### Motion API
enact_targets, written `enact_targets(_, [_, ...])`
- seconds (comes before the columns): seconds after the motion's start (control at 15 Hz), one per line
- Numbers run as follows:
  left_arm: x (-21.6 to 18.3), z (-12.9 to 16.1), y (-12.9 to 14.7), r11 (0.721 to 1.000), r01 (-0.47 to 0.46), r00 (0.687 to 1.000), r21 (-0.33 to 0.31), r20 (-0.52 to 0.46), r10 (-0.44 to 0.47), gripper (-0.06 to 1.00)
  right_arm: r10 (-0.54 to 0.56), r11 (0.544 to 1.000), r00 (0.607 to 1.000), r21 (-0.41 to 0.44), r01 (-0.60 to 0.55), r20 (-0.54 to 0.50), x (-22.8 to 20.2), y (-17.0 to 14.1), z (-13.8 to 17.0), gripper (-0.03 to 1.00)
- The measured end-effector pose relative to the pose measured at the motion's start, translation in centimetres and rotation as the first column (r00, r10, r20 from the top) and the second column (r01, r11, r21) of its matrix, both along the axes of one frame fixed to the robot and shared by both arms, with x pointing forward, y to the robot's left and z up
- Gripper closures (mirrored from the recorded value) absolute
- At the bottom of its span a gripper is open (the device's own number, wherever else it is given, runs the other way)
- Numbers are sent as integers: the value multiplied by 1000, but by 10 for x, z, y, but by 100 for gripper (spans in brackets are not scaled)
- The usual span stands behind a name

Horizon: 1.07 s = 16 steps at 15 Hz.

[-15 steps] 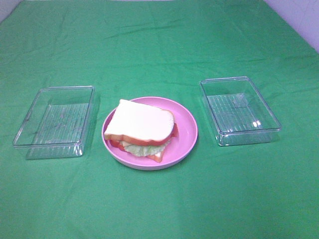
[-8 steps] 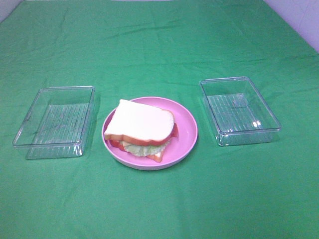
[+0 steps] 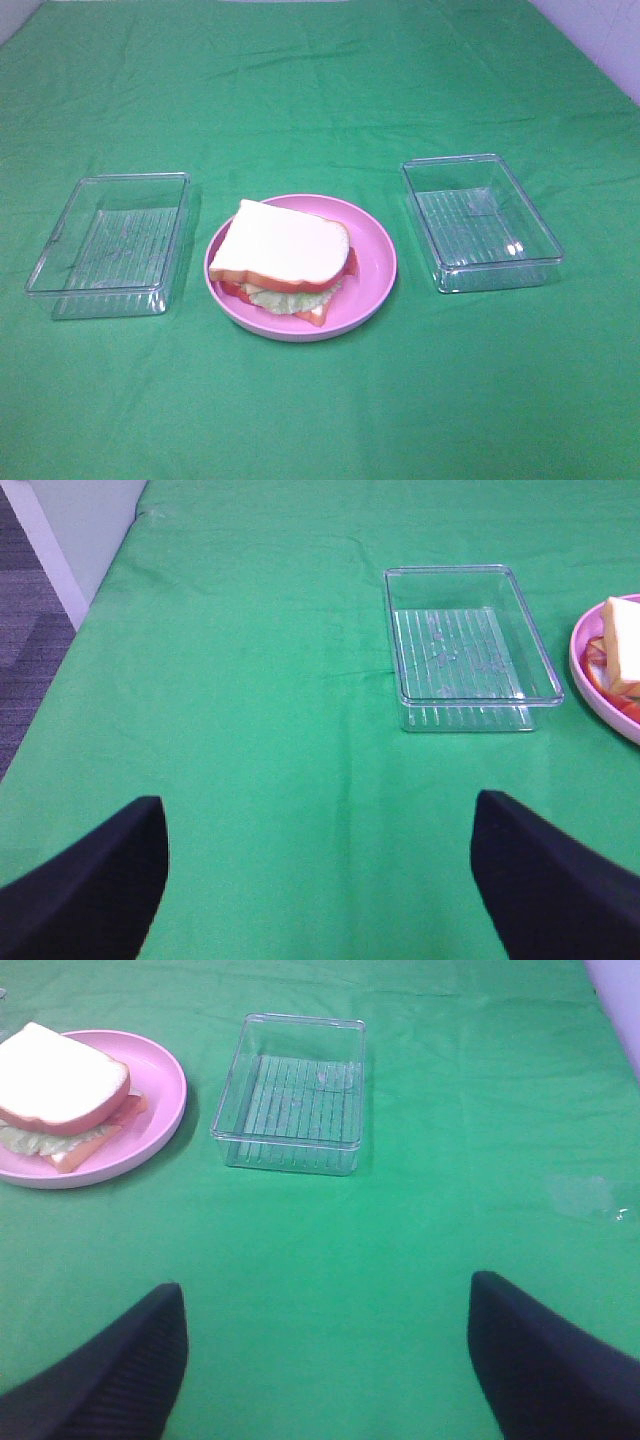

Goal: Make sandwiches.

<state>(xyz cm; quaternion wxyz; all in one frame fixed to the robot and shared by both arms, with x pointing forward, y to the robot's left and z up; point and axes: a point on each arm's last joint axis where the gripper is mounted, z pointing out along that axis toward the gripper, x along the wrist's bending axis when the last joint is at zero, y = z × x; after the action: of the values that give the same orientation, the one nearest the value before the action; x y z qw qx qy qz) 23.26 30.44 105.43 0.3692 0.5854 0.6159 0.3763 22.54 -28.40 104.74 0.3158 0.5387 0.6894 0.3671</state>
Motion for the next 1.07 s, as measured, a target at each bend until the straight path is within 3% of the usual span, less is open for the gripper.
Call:
enact_targets(0.73, [0, 0, 0, 1000, 3, 1000, -4, 0, -3, 16, 0, 1000, 1000, 0, 0, 0, 0, 0, 0, 23])
enact_targets(1.07, [0, 0, -5, 998, 56, 998, -14, 0, -56, 16, 0, 1000, 1000, 0, 0, 0, 0, 0, 0, 23])
